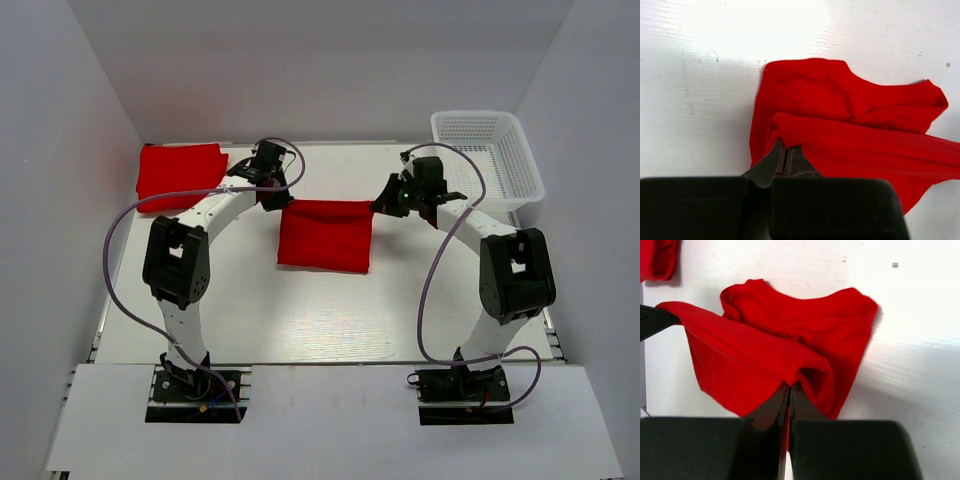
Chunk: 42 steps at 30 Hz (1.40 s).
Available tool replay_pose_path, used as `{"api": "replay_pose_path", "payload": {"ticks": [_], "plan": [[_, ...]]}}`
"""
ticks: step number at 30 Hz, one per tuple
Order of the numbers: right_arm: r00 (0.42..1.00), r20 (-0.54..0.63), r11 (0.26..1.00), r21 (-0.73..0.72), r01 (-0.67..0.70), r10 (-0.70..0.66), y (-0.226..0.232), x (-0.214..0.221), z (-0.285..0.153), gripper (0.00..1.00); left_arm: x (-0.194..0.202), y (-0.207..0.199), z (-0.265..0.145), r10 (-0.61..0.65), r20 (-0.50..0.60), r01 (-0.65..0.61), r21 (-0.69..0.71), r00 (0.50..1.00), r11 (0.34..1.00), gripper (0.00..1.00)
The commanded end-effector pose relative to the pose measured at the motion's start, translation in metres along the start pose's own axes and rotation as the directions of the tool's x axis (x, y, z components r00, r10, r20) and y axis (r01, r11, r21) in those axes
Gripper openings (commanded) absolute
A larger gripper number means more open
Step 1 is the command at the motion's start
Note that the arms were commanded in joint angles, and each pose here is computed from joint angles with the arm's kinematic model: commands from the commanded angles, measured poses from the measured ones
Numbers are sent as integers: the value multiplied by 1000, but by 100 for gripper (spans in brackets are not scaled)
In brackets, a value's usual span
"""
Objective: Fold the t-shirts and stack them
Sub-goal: Fold the long partially folded tshirt into a neat square
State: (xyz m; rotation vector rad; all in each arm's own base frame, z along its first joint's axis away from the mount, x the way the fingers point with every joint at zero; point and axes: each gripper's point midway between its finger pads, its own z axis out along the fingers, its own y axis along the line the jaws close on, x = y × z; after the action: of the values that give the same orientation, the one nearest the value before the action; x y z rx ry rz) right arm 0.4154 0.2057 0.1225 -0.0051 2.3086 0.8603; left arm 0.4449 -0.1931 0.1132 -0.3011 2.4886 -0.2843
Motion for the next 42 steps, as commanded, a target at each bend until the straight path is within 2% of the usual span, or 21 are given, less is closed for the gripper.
{"api": "replay_pose_path", "payload": {"ticks": [1,8,9,10,11,12,13,15,16,19,20,21,23,28,30,31,35,39,42], "plan": [[998,66,998,59,-1,-2,-13,-27,5,0,-24,9,-1,2,49,-1,-26,999,1000,0],[997,64,993,112,-39,32,-31,-35,26,0,-35,2,25,27,49,-27,12,998,1000,2],[996,73,992,117,-54,46,-32,-37,29,0,-33,-1,29,36,41,-37,32,999,999,29],[996,73,988,135,-68,58,-41,-37,35,0,-45,-4,29,25,61,-28,50,998,998,51],[994,89,989,132,-73,61,-38,-45,38,10,-44,-5,36,49,52,-52,53,997,997,67],[993,96,988,132,-77,65,-39,-49,40,24,-48,-7,37,59,60,-62,56,996,996,81],[993,101,988,132,-81,68,-42,-55,47,40,-64,-10,34,47,92,-54,66,995,996,100],[989,140,993,101,-62,48,-32,-81,46,90,-74,-10,30,92,103,-100,72,990,992,100],[992,120,995,90,-48,37,-29,-78,48,90,-84,-10,28,85,115,-94,72,990,993,100],[990,141,999,49,-13,6,-12,-86,36,90,-77,-10,24,165,118,-177,100,979,979,100],[988,156,999,41,-2,-4,-6,-88,29,90,-79,-18,10,190,140,-210,151,972,966,100],[987,162,999,34,0,-5,-7,-79,23,90,-60,-9,14,225,110,-241,155,968,958,100],[985,172,1000,26,1,-6,-3,-73,7,90,-50,-16,8,263,121,-285,227,957,931,100],[995,101,1000,28,13,-16,-8,-27,-10,90,-10,-20,3,388,94,-397,323,917,859,100],[991,129,999,23,34,-37,0,-29,-26,90,1,-23,1,402,69,-398,368,913,840,100],[993,115,999,32,32,-35,-3,-17,-30,90,8,-21,2,405,47,-391,377,913,839,100],[992,120,998,55,40,-47,-6,-2,-49,90,26,-10,21,424,-6,-396,344,906,851,100],[989,130,995,87,52,-63,-8,10,-69,90,47,-6,40,459,-66,-421,303,886,855,91],[986,144,992,105,67,-82,-7,16,-84,90,55,-1,50,486,-103,-451,250,868,857,87]]}}
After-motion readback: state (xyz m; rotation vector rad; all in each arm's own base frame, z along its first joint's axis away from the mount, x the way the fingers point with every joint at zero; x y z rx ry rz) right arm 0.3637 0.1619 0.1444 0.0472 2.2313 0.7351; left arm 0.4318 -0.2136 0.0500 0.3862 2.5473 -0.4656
